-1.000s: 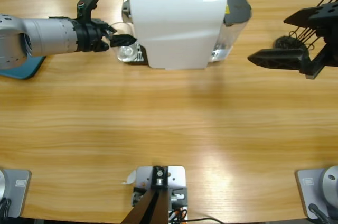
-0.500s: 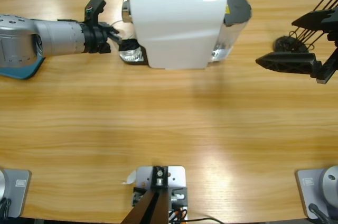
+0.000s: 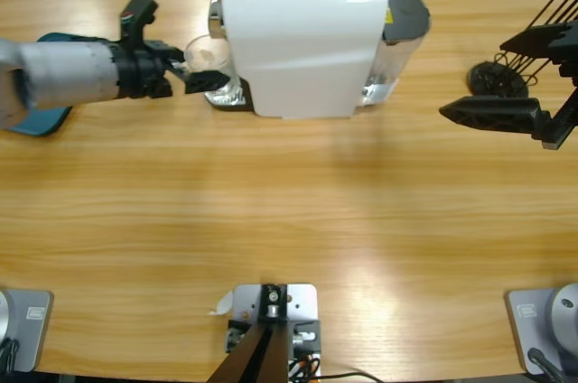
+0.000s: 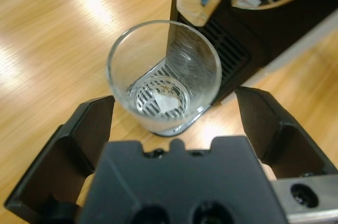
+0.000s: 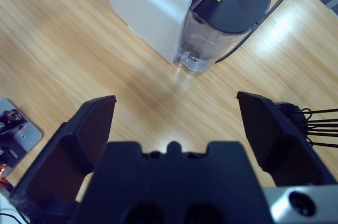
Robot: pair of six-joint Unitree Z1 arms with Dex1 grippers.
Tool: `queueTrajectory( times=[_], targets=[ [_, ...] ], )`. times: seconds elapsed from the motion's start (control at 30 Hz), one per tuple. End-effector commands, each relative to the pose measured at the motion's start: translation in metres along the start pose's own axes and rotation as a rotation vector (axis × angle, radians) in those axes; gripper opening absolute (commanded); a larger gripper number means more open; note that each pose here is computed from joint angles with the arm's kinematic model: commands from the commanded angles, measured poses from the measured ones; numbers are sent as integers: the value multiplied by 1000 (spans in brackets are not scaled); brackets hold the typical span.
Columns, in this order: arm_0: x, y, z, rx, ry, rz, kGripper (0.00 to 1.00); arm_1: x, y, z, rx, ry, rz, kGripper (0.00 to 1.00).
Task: Pour coffee
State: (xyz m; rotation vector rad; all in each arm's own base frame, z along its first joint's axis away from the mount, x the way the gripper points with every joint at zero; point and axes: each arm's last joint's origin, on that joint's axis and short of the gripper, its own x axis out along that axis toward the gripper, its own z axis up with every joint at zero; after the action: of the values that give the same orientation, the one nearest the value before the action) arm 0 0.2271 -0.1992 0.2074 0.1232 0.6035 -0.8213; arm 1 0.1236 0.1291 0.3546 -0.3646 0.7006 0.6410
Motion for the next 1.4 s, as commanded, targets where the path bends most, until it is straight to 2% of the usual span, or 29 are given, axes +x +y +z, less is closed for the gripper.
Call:
queueTrajectory(
  times=[0.03, 0.07, 0.1, 0.13, 0.17, 0.23, 0.3, 0.43, 0.5, 0.67, 0.8, 1.07, 1.4],
  targets=[
    [-91, -17, -3, 2, 37, -3, 1000, -12, -1, 9, -6, 49, 56, 998],
    [-107, -19, 0, -2, 59, -3, 999, -11, 0, 12, -12, 67, 56, 986],
    [-119, -22, 2, -7, 90, -1, 990, -9, -2, 17, -17, 86, 52, 931],
    [-130, -23, 3, -12, 124, 2, 974, -7, -3, 24, -26, 110, 53, 741],
    [-138, -24, 1, -15, 151, 11, 965, -1, -7, 34, -34, 146, 57, 459],
    [-151, -25, -6, -14, 183, 40, 964, 12, -19, 52, -34, 212, 69, 18],
    [-158, -27, -9, -4, 190, 58, 953, 24, -35, 73, -21, 255, 57, 0],
    [-156, -25, -19, 4, 242, 103, 941, 41, -58, 111, -36, 255, -27, 0],
    [-153, -24, -22, 4, 259, 106, 937, 53, -71, 130, -33, 286, -38, 0],
    [-157, -25, -26, 12, 236, 101, 936, 91, -81, 162, -27, 332, -17, 0],
    [-157, -25, -25, 9, 238, 112, 936, 117, -82, 171, -18, 359, 35, 0],
    [-156, -25, -25, 8, 240, 112, 936, 132, -83, 188, -16, 365, 39, 0],
    [-155, -24, -25, 8, 243, 112, 936, 145, -59, 200, -41, 370, 90, 0]
  ],
)
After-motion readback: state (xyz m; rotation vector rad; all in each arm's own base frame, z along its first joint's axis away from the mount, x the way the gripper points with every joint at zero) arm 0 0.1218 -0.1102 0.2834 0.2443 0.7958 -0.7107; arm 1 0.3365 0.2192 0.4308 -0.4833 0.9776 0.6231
